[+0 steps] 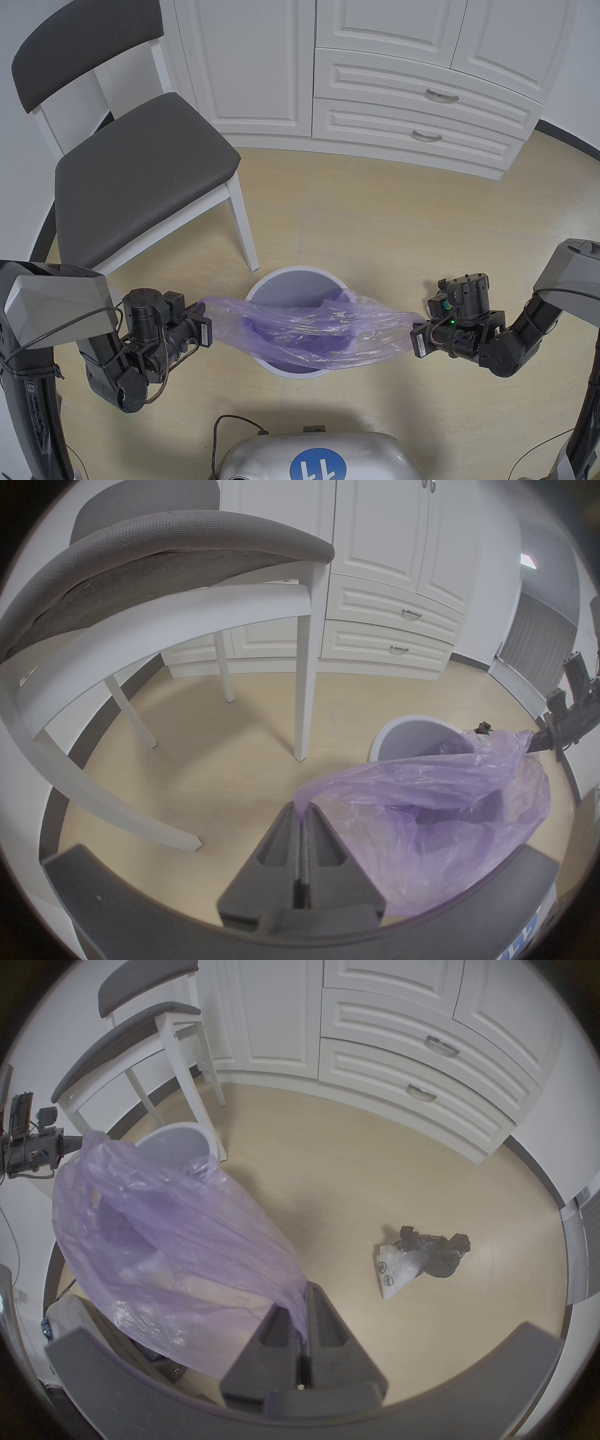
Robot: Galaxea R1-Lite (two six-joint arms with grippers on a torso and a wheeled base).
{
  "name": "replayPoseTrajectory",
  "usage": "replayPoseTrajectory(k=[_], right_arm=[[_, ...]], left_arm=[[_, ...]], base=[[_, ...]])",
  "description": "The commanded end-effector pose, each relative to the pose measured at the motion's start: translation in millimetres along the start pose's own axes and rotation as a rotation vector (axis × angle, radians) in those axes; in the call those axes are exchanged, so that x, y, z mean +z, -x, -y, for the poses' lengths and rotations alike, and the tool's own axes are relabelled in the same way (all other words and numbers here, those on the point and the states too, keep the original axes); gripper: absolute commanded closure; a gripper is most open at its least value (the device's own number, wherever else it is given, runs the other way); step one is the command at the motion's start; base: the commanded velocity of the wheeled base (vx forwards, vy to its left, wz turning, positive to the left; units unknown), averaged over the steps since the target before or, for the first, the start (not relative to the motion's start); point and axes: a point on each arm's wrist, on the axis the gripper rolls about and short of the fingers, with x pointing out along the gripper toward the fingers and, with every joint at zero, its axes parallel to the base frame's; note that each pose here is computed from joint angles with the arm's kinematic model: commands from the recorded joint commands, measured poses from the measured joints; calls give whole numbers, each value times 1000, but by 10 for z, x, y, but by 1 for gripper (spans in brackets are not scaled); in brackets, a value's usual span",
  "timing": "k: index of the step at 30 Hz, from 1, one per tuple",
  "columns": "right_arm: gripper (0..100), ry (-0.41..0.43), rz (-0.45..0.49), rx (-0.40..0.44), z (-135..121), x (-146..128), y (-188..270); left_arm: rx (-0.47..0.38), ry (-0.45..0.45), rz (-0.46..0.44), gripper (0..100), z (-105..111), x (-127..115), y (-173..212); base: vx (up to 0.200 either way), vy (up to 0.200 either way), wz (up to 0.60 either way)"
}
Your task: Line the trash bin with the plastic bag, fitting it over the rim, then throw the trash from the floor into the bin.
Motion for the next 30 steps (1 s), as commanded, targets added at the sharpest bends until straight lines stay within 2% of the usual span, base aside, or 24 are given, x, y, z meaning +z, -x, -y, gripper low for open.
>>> replayPoseTrajectory(k=[1,9,17,30], right_arm=[[100,-1,-1,15,4,14,25],[100,44,-18,38,15,5,245],[100,112,-95,97,8,-68,391],[100,159,-139,115,73,-72,554]], left_arm=[[1,-3,-8,100,-29,-12,23],[-60,-7,-37,100,-33,-5,222],[-102,-98,-92,100,-125,-70,410],[-108,-109,-151,100,-151,-32,552]], base=[[0,0,0],[0,0,0],[0,0,0],[0,0,0]])
